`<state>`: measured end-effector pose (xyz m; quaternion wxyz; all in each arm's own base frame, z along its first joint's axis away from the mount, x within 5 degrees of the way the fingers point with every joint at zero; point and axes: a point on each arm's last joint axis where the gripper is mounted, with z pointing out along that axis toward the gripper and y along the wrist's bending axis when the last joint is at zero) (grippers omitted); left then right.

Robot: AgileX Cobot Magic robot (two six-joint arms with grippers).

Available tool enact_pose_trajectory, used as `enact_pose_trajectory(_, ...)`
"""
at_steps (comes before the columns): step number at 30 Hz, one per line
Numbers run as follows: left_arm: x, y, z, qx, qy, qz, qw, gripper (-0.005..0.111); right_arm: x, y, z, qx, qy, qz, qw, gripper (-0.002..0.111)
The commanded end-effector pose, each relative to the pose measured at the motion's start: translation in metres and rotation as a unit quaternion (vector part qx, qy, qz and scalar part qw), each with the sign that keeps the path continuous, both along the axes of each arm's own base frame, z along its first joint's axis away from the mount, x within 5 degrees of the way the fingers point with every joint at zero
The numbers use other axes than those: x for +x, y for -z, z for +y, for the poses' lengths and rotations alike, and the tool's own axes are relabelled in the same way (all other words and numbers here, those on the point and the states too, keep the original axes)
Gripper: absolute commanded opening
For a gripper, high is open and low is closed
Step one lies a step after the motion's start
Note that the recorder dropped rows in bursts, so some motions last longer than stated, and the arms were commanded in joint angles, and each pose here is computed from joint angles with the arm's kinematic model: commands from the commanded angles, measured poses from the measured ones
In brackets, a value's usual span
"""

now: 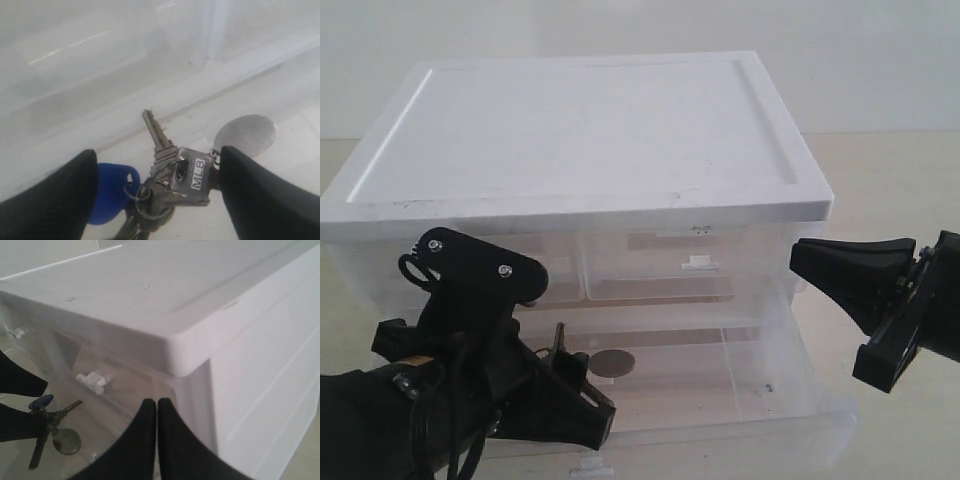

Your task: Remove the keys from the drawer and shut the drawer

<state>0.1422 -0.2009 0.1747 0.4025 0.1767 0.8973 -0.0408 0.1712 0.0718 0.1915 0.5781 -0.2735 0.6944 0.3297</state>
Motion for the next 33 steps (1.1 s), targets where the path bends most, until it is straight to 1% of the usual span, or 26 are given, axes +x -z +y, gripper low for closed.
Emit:
enact_pose_trajectory(1,0.000,0.014,-0.001,0.024,-0.007,0.012,1.000,0.063,0.001,0.000,-0.001,-0.001,0.003,0.000,1.000,0.000)
enact_pose_trajectory(6,0.005,0.024,0.002,0.069,-0.023,-0.007,0.997,0.063,0.001,0.000,0.000,0.002,0.001,0.006,1.000,0.000)
enact_pose_trajectory(9,0.010,0.026,0.006,0.077,-0.038,-0.007,0.996,0.063,0.001,0.000,0.000,0.002,0.002,0.006,1.000,0.000)
enact_pose_trajectory(11,0.011,0.028,0.007,0.073,-0.045,0.002,0.996,0.060,0.001,0.000,0.000,0.003,0.002,0.006,1.000,0.000)
enact_pose_trajectory(13,0.011,0.031,0.005,0.070,-0.032,0.016,0.997,0.049,0.001,0.000,0.000,0.003,0.002,0.006,1.000,0.000)
enact_pose_trajectory(16,0.006,0.035,-0.002,0.060,0.014,0.045,0.997,0.019,0.001,0.000,0.000,0.004,0.002,0.005,1.000,0.000)
enact_pose_trajectory(18,0.001,0.037,-0.007,0.056,0.057,0.064,0.995,0.005,0.001,0.000,0.000,0.004,0.002,0.005,1.000,0.000)
enact_pose_trajectory(19,-0.001,0.038,-0.009,0.055,0.076,0.071,0.993,0.005,0.001,0.000,0.000,0.004,0.002,0.005,1.000,0.000)
enact_pose_trajectory(20,-0.002,0.038,-0.010,0.053,0.082,0.075,0.992,0.005,0.001,0.000,0.000,0.004,0.002,0.005,1.000,0.000)
enact_pose_trajectory(23,-0.001,0.037,-0.010,0.054,0.081,0.072,0.993,0.004,0.001,0.000,0.000,0.004,0.002,0.005,1.000,0.000)
enact_pose_trajectory(25,-0.001,0.033,-0.010,0.055,0.091,0.064,0.992,0.004,0.001,0.000,0.000,0.004,0.002,0.005,1.000,0.000)
enact_pose_trajectory(29,-0.002,0.012,-0.008,0.026,0.099,0.041,0.994,0.004,0.001,-0.001,-0.001,0.006,0.005,0.005,1.000,0.000)
enact_pose_trajectory(33,-0.005,-0.014,-0.003,-0.005,0.114,0.008,0.993,0.004,0.002,-0.001,-0.001,0.007,0.006,0.005,1.000,0.000)
